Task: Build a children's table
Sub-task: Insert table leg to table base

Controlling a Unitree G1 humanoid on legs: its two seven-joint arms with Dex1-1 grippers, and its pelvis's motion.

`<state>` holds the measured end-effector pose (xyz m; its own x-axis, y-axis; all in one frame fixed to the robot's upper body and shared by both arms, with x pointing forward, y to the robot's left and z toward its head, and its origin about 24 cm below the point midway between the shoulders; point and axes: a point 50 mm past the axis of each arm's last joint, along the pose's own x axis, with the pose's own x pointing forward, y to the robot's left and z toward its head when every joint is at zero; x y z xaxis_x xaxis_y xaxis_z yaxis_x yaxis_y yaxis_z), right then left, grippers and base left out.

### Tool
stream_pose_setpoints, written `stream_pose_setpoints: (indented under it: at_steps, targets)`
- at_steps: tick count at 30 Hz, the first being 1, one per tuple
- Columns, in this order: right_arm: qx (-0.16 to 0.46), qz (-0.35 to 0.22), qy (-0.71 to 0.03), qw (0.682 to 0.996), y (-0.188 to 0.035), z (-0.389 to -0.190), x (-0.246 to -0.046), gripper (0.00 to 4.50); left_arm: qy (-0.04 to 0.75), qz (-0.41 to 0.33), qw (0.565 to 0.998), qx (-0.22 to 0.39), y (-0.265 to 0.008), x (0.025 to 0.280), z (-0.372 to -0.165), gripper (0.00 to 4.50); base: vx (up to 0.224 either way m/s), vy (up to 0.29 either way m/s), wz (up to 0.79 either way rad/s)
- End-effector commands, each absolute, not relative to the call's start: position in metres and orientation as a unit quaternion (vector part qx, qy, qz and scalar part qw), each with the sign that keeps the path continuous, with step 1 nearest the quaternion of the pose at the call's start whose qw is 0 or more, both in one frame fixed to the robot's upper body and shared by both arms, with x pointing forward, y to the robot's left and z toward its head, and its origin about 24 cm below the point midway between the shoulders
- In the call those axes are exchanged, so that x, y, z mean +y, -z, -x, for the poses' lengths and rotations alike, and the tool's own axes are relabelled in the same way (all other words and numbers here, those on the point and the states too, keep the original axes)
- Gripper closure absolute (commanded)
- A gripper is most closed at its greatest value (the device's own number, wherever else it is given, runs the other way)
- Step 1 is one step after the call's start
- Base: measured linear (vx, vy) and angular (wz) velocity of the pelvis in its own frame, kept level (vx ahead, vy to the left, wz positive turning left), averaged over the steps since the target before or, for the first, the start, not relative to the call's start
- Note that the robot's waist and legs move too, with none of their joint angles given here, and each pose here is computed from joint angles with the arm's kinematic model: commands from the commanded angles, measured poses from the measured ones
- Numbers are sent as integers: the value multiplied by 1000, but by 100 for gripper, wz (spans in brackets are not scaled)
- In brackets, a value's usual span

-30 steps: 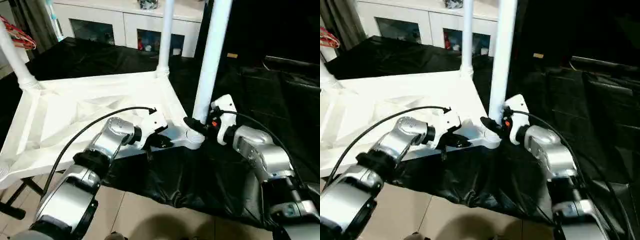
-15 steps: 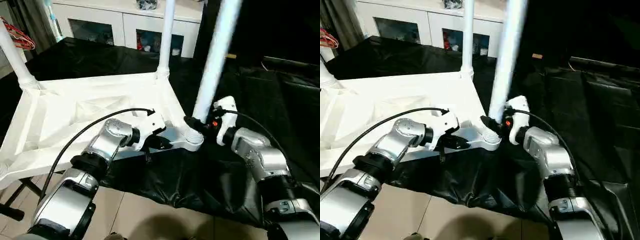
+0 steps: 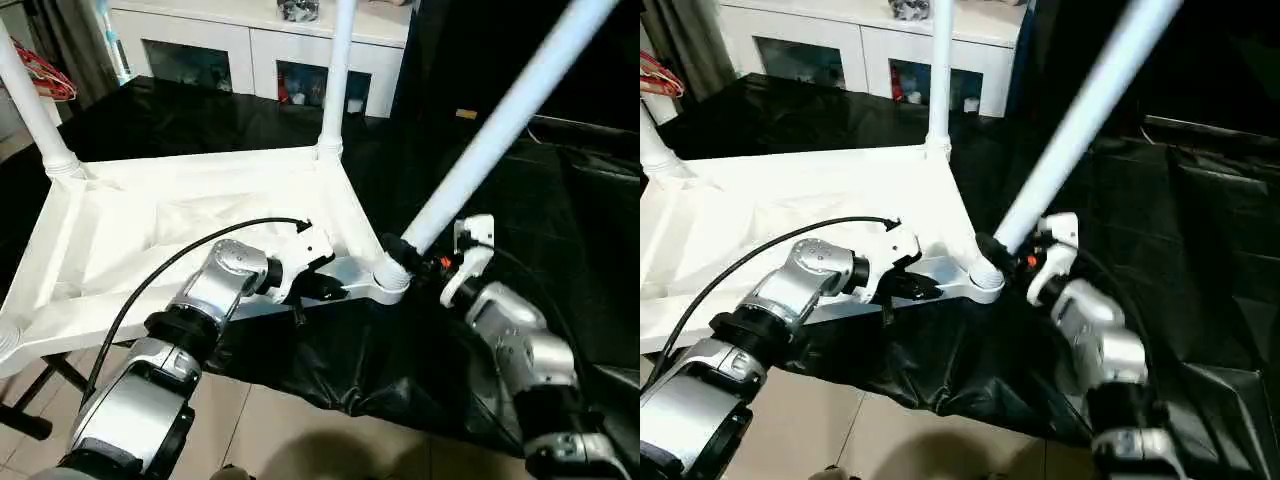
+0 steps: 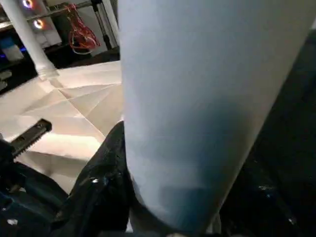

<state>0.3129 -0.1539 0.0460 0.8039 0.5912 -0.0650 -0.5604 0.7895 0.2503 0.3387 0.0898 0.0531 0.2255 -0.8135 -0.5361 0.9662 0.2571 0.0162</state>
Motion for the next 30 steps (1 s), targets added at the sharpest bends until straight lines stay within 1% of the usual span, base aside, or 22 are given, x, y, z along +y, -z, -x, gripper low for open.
stream_pose_setpoints:
  at_steps: [1, 6, 12, 13, 18, 19, 21, 22, 23, 28, 30]
  targets:
    - [141, -65, -301, 941, -17, -300, -151, 260, 568, -145, 788, 189, -58, 89, -342, 450, 0, 0, 0]
    - [139, -46, -316, 938, -19, -298, -144, 260, 570, -147, 786, 190, -57, 89, -341, 450, 0, 0, 0]
    - [155, -21, -356, 921, -20, -298, -139, 260, 588, -153, 771, 190, -57, 89, -337, 450, 0, 0, 0]
    - [167, -12, -377, 911, -19, -297, -138, 260, 594, -155, 766, 190, -58, 90, -336, 450, 0, 0, 0]
    - [188, -15, -429, 884, -16, -292, -139, 260, 610, -168, 751, 188, -60, 94, -335, 450, 0, 0, 0]
    - [191, -16, -446, 874, -16, -290, -140, 260, 620, -174, 742, 186, -62, 95, -334, 450, 0, 0, 0]
    - [193, -16, -459, 867, -17, -288, -141, 261, 627, -179, 735, 185, -63, 96, -332, 450, 0, 0, 0]
    - [196, -14, -481, 855, -18, -285, -142, 261, 634, -184, 728, 185, -65, 99, -332, 450, 0, 0, 0]
    - [196, -14, -481, 855, -18, -285, -142, 261, 634, -184, 728, 185, -65, 99, -332, 450, 0, 0, 0]
    - [200, 2, -548, 812, -22, -276, -144, 261, 667, -196, 695, 181, -77, 108, -331, 450, 0, 0, 0]
    - [198, 4, -558, 806, -23, -275, -144, 261, 672, -203, 690, 179, -79, 110, -332, 450, 0, 0, 0]
